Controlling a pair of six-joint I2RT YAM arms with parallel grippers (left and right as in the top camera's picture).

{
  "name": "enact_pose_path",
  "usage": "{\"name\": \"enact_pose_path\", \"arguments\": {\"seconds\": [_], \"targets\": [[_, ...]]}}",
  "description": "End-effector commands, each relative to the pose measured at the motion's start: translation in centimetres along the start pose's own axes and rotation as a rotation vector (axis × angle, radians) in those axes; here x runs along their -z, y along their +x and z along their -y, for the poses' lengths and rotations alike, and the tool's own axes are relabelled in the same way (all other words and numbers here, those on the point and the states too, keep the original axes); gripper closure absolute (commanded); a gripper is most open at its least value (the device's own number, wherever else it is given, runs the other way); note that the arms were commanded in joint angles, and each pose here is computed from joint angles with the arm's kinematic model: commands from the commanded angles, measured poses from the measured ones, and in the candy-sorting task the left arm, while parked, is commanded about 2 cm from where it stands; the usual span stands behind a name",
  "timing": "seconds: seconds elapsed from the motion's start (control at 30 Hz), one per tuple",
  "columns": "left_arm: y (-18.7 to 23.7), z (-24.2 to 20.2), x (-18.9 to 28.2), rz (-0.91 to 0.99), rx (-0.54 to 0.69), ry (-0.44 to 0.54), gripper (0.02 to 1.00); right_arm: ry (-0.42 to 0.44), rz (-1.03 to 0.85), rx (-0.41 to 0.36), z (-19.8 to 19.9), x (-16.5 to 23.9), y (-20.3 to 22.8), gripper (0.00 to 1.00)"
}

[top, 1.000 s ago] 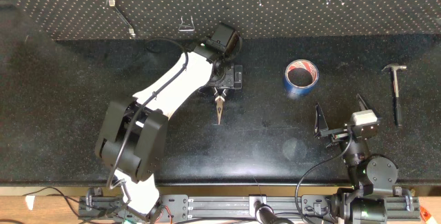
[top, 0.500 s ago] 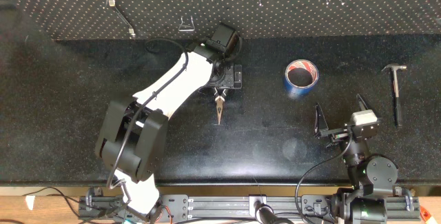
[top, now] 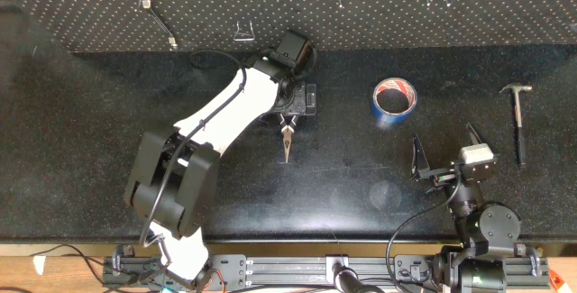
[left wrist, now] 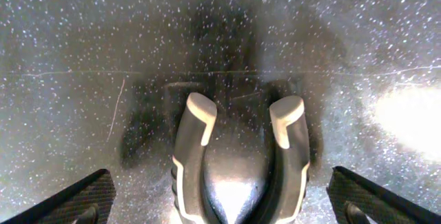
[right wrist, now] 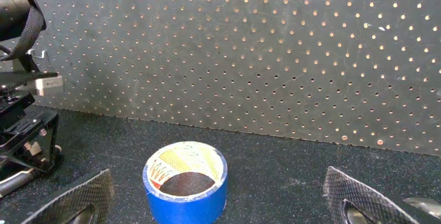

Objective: Place Tools Onto Pegboard

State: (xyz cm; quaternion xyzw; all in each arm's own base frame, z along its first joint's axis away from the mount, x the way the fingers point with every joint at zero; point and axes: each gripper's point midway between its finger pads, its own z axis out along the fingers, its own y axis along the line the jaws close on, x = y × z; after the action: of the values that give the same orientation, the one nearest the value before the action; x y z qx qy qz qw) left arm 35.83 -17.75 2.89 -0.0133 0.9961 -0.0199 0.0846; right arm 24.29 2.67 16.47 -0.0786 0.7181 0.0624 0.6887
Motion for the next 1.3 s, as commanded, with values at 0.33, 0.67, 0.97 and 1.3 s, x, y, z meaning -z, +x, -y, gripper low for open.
{"name": "enact_pose_path", "arguments": {"seconds": [0.33,0.67,0.97,1.3], "targets": [[-0.60,0.17,-0.52,0.008,0.019,-0.003,0.020,-0.006,0.000,-0.015,-0.15,0.00,0.10,0.005],[-0.28,0.22,-0.94,-0.009,0.018,-0.003,0.018,-0.006,0.000,-0.015,-0.15,0.00,0.10,0.005],[-0.26,0.27,-0.97,-0.010,0.017,0.000,0.275,-0.006,0.000,-0.015,-0.15,0.00,0.10,0.005],[-0.27,0.26,-0.97,-0.010,0.018,0.000,0.588,-0.006,0.000,-0.015,-0.15,0.00,0.10,0.005]]}}
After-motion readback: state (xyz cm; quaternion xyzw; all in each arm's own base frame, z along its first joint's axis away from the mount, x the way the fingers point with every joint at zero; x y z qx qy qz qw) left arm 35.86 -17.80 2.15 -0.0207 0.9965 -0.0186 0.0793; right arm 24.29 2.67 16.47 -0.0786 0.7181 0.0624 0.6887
